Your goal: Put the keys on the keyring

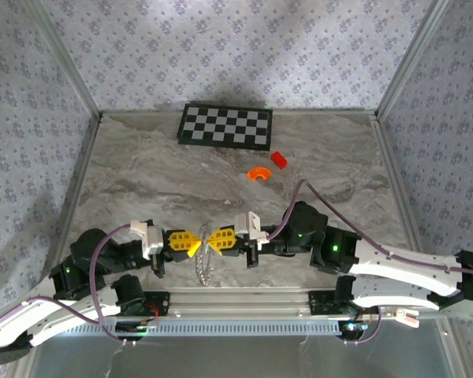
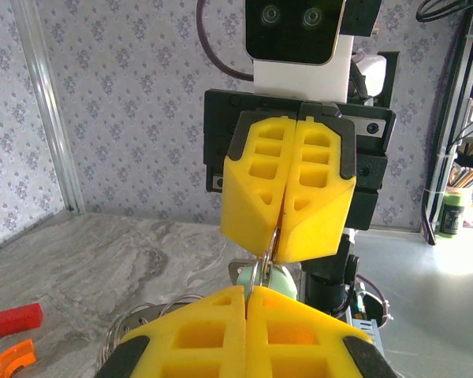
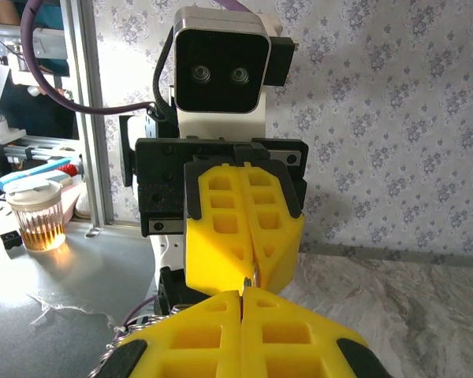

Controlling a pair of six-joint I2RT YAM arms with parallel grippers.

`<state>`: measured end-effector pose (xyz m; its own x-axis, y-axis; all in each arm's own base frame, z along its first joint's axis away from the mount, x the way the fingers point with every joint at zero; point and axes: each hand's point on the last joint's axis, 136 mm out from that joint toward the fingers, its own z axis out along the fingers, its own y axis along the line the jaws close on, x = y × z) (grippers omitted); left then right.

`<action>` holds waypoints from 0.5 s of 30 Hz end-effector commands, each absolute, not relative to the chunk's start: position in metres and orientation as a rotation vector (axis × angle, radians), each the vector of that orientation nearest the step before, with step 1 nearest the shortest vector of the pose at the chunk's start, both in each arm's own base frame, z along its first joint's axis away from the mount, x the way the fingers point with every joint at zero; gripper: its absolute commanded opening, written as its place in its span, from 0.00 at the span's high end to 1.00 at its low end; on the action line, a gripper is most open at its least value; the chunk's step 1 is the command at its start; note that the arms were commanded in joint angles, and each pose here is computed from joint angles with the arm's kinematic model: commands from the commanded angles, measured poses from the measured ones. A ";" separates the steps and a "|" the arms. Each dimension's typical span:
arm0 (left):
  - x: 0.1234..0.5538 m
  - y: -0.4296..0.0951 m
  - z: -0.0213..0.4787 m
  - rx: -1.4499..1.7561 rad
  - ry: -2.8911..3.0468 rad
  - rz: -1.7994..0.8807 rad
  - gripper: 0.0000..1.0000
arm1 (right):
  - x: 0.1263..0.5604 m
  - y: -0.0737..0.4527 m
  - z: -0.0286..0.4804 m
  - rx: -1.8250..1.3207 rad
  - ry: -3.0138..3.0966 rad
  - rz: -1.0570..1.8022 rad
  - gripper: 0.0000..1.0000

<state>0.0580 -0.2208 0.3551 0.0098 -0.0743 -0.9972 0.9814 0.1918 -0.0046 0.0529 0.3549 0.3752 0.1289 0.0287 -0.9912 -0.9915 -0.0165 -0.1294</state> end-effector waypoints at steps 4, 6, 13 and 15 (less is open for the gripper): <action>0.060 -0.215 0.373 0.966 1.196 -1.096 1.00 | 0.041 0.353 0.388 -1.295 1.035 1.156 1.00; 0.060 -0.216 0.373 0.967 1.200 -1.096 1.00 | 0.041 0.352 0.388 -1.296 1.036 1.154 1.00; 0.062 -0.218 0.372 0.966 1.215 -1.097 1.00 | 0.041 0.352 0.384 -1.316 1.046 1.130 1.00; 0.062 -0.218 0.373 0.966 1.218 -1.097 1.00 | 0.041 0.352 0.383 -1.322 1.051 1.119 1.00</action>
<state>0.0589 -0.2228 0.3514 -0.0007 -0.0599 -0.9982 0.9814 0.1917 -0.0122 0.0526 0.3547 0.3692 0.1464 -0.0104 -0.9892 -0.9891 -0.0171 -0.1462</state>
